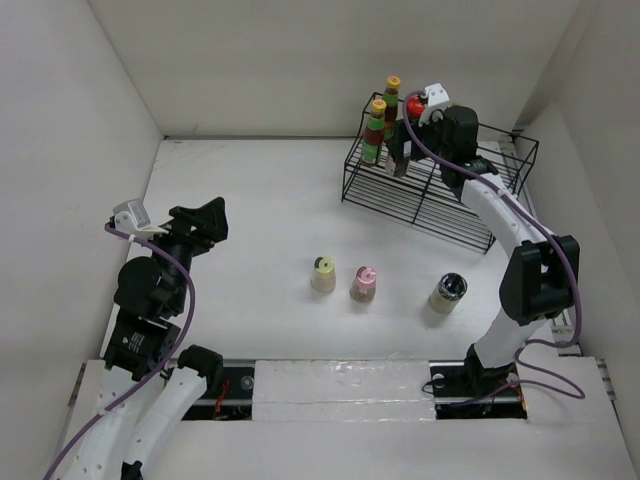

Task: Organize the condiment bottles

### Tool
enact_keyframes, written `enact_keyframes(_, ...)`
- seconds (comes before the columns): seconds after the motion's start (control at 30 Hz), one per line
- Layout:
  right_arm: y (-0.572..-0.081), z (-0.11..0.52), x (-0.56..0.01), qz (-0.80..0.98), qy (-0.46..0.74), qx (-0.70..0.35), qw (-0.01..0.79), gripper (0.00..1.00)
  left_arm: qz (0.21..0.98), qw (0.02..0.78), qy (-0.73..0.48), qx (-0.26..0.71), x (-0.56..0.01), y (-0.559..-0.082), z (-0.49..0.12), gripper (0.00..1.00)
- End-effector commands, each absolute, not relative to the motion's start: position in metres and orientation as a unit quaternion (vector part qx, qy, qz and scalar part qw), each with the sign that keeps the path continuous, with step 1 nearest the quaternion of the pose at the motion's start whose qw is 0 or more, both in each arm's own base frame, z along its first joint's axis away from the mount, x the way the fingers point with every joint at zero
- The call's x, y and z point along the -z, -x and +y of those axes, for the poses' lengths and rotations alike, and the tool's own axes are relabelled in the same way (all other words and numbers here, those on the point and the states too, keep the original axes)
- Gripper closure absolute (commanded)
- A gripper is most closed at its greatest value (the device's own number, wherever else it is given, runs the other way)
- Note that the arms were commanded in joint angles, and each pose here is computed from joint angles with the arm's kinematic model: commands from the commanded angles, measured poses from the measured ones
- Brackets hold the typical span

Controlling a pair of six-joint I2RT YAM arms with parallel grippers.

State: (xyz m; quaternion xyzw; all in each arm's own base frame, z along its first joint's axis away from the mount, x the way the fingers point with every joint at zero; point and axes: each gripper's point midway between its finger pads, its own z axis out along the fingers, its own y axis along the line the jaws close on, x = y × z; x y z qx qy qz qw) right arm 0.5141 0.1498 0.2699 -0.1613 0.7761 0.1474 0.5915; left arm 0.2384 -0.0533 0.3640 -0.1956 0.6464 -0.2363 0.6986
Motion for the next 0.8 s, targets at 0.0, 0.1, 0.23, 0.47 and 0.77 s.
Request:
enact_keyframes(0.0, -0.51, 0.152, -0.344, 0.716, 0.164, -0.14, 0.664, 0.09, 0.627, 0.714, 0.193, 0.243, -0.379, -0.238, -0.052, 0.16)
enact_keyframes(0.1, -0.489, 0.148, -0.36, 0.708, 0.155, -0.138, 0.675, 0.06, 0.629, 0.713, 0.188, 0.247, -0.379, -0.238, -0.055, 0.16)
enact_keyframes(0.23, -0.45, 0.132, -0.359, 0.715, 0.102, -0.116, 0.682, 0.04, 0.629, 0.712, 0.185, 0.25, -0.379, -0.237, -0.056, 0.16)
enact_keyframes(0.47, -0.345, 0.066, -0.267, 0.795, -0.048, -0.014, 0.605, 0.1, 0.622, 0.711, 0.17, 0.28, -0.386, -0.23, -0.065, 0.16)
enact_keyframes(0.77, -0.222, 0.049, -0.185, 0.874, -0.105, -0.046, 0.472, 0.12, 0.607, 0.714, 0.151, 0.316, -0.399, -0.215, -0.072, 0.15)
